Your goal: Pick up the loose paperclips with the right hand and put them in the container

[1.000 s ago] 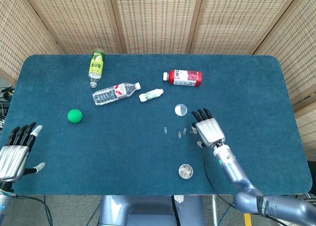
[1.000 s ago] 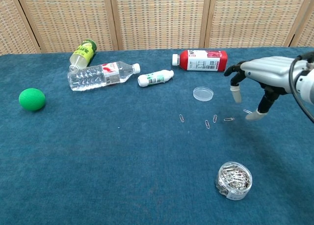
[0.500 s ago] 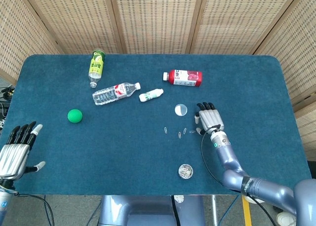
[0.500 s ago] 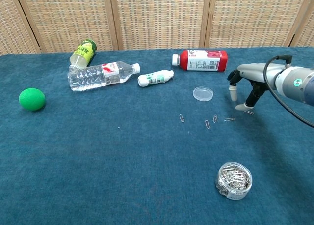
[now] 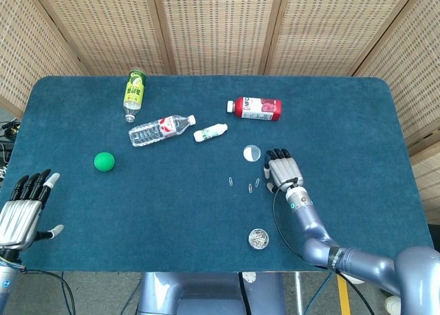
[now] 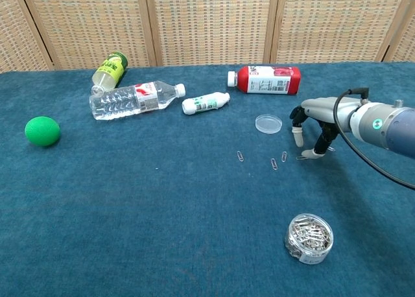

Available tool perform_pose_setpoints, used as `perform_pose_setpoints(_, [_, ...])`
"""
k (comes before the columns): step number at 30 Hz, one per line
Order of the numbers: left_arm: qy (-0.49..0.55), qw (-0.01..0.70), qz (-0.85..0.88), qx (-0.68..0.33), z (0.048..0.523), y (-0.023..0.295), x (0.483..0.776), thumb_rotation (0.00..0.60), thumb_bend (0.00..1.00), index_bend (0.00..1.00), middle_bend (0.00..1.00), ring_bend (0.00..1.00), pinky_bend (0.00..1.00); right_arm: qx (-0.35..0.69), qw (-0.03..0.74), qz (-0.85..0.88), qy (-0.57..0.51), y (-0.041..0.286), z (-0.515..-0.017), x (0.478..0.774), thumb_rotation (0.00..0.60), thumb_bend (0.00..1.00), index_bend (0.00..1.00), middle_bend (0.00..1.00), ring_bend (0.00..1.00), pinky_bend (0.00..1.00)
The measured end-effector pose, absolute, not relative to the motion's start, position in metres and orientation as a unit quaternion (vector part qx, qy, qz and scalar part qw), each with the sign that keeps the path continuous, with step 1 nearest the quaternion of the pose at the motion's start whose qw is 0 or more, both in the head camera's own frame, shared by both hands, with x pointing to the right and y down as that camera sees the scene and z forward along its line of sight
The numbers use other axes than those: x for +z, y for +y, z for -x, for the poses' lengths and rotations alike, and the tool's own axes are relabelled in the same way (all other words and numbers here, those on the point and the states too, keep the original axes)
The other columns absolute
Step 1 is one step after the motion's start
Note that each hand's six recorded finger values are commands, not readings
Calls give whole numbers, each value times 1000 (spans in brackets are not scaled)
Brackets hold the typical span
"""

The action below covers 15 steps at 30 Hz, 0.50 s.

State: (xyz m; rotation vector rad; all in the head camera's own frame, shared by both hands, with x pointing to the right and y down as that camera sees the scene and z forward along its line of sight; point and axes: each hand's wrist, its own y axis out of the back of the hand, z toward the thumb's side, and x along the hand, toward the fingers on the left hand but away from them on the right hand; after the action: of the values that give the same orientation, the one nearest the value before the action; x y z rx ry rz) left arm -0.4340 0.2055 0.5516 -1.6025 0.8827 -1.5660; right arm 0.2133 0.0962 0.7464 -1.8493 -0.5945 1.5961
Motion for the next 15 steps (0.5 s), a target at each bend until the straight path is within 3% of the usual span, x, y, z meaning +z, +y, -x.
perform_pose_setpoints(15, [343, 357, 622, -607, 435, 205, 552, 600, 0, 0, 0, 0, 0, 605, 318, 698, -214, 100, -209, 750, 600, 338, 513, 90, 0, 0])
